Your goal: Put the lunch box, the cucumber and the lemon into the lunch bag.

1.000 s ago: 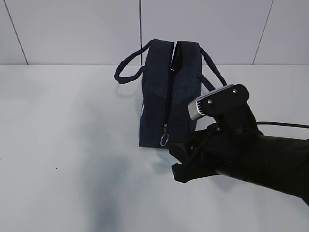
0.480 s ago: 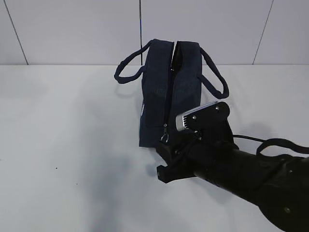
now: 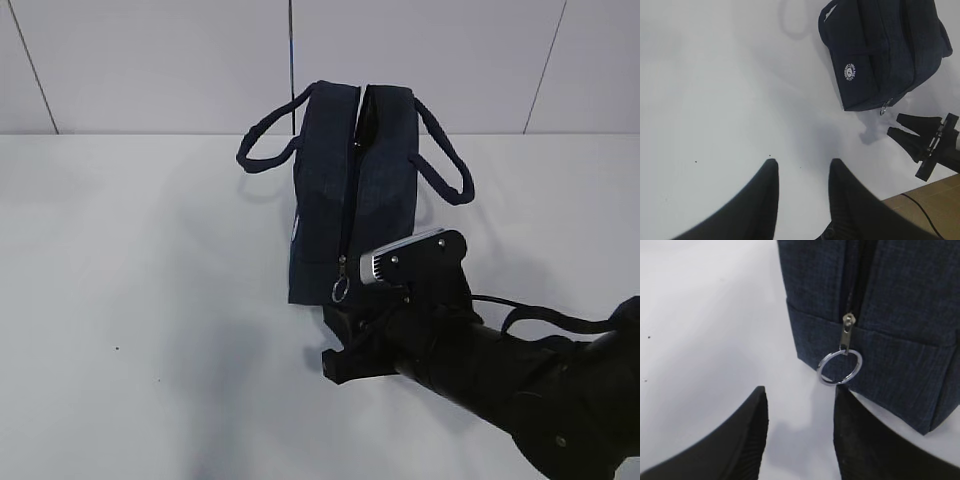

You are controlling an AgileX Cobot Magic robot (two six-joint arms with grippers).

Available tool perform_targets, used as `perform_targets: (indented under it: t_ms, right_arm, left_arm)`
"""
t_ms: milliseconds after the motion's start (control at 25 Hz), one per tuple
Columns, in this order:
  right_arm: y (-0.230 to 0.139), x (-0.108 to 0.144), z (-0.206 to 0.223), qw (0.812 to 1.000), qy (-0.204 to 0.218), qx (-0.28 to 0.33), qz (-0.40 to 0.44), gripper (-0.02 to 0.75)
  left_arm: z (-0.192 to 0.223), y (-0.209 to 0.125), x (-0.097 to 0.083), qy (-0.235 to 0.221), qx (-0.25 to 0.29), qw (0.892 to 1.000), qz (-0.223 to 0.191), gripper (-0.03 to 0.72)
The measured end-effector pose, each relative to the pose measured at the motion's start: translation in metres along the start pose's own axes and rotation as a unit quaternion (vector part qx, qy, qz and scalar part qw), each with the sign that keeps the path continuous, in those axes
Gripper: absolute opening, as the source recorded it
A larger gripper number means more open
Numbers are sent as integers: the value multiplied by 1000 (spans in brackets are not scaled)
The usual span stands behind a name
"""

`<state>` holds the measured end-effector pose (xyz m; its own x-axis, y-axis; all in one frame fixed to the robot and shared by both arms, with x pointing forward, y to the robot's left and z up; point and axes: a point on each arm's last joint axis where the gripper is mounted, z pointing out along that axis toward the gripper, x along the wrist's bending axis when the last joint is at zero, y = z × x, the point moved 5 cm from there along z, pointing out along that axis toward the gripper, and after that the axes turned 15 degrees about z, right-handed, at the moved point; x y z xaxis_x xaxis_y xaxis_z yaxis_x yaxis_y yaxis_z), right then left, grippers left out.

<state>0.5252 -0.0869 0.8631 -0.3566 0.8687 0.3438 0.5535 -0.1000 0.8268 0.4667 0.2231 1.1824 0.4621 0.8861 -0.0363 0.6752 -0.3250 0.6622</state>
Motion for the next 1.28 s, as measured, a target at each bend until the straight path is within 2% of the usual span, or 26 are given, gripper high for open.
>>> perform_targets:
  t_ms: [680,960,1280]
  right_arm:
    - [-1,-2,19,1000,-10,-9,12,345]
    - [-4,-15,24,998,-48,-17,48,345]
    - [-3,-16,25,997,-50,-23,50,344]
  left_arm:
    - [0,-1,4,13,3,1000,4,245]
    - [0,-1,4,15,4,1000,4,245]
    - [0,-1,4,15,4,1000,4,245]
